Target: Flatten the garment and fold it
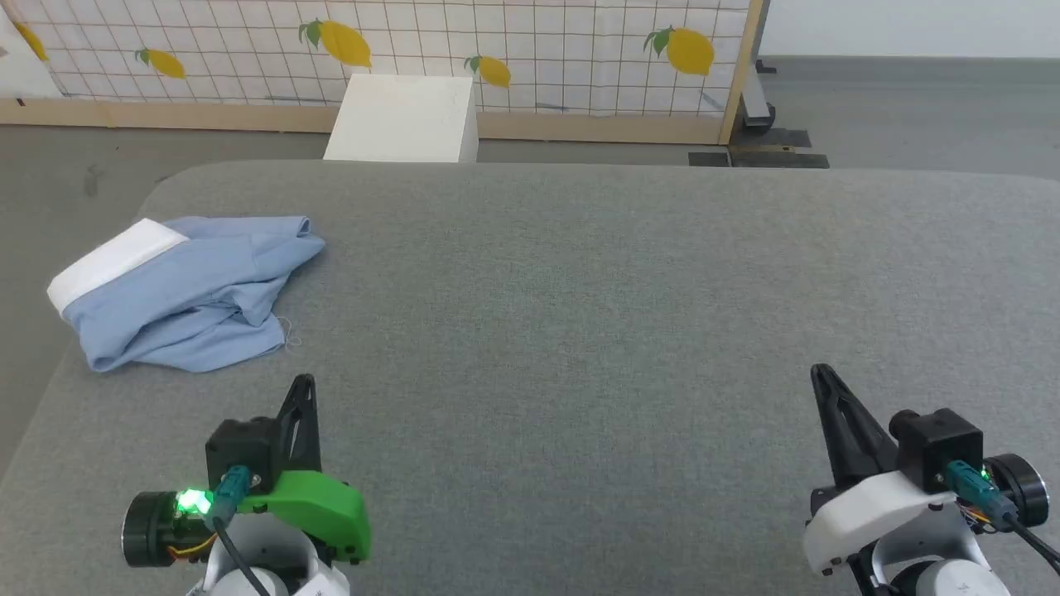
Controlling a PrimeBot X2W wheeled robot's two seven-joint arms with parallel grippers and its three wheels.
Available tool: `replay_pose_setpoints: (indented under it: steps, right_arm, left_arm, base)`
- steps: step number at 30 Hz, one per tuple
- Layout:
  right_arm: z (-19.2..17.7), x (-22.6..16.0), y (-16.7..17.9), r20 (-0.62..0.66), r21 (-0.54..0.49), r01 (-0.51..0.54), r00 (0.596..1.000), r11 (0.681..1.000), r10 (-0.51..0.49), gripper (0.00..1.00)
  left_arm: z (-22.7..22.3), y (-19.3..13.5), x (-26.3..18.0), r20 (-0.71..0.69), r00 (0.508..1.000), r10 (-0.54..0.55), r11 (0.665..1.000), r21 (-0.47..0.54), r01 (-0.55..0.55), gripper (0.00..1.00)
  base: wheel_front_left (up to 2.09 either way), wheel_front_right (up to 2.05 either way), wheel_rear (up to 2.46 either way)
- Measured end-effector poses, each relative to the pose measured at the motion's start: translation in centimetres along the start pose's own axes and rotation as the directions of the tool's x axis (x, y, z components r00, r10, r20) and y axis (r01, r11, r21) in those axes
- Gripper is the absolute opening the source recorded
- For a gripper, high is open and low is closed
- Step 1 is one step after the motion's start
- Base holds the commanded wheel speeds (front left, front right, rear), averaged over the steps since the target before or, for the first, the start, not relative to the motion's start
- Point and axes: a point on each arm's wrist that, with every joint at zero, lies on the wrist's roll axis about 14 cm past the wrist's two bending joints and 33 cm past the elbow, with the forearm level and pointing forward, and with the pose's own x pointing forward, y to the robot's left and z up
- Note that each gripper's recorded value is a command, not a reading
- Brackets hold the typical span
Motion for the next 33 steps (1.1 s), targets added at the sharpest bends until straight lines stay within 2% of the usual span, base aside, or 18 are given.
replay_pose_setpoints:
  steps: [33]
  right_arm:
    - [0.0, 0.0, 0.0, 0.0, 0.0, 0.0, 1.0, 1.0, 0.0, 0.0]
  left_arm:
    - [0.0, 0.01, 0.0, 0.0, 1.0, 0.0, 1.0, 0.0, 0.0, 0.0]
  base:
    - [0.0, 0.0, 0.0]
